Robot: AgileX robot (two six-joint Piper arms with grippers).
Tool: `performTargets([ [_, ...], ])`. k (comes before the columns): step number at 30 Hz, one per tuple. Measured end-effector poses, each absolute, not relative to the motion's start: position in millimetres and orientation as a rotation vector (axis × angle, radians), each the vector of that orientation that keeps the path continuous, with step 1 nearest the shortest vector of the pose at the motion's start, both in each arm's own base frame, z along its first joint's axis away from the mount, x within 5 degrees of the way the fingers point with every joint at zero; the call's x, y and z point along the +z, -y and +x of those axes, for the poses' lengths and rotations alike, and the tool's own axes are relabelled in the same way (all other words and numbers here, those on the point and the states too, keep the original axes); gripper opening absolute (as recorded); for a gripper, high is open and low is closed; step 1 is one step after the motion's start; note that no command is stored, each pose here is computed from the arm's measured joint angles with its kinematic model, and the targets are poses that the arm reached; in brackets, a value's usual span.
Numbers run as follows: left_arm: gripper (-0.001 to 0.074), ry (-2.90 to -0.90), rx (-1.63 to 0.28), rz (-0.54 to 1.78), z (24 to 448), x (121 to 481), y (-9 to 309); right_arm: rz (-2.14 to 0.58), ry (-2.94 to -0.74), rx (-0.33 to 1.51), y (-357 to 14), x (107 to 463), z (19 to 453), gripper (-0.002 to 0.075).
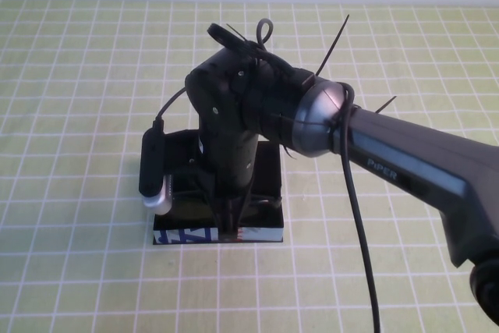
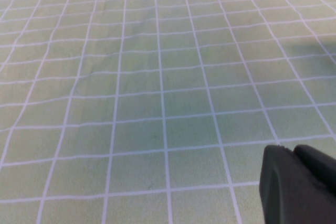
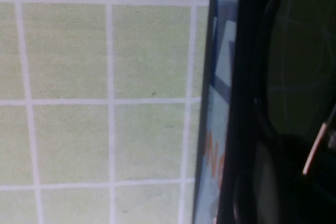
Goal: Return glasses to glasses case
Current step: Place the glasses in the glasses case
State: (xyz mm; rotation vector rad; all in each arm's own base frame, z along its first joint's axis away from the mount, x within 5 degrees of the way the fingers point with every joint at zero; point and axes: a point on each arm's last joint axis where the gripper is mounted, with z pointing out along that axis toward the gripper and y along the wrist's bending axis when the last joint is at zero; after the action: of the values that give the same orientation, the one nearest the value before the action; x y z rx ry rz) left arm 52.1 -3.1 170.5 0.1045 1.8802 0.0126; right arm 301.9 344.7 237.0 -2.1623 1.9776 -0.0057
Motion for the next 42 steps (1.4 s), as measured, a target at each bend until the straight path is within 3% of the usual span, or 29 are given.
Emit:
performTargets([
  [42,-0.0002,-1.880,0.013,0.105,52.1,170.5,3.1,-2.180,-1.997,0.053,-348.8,220.7,307.4,0.0015],
])
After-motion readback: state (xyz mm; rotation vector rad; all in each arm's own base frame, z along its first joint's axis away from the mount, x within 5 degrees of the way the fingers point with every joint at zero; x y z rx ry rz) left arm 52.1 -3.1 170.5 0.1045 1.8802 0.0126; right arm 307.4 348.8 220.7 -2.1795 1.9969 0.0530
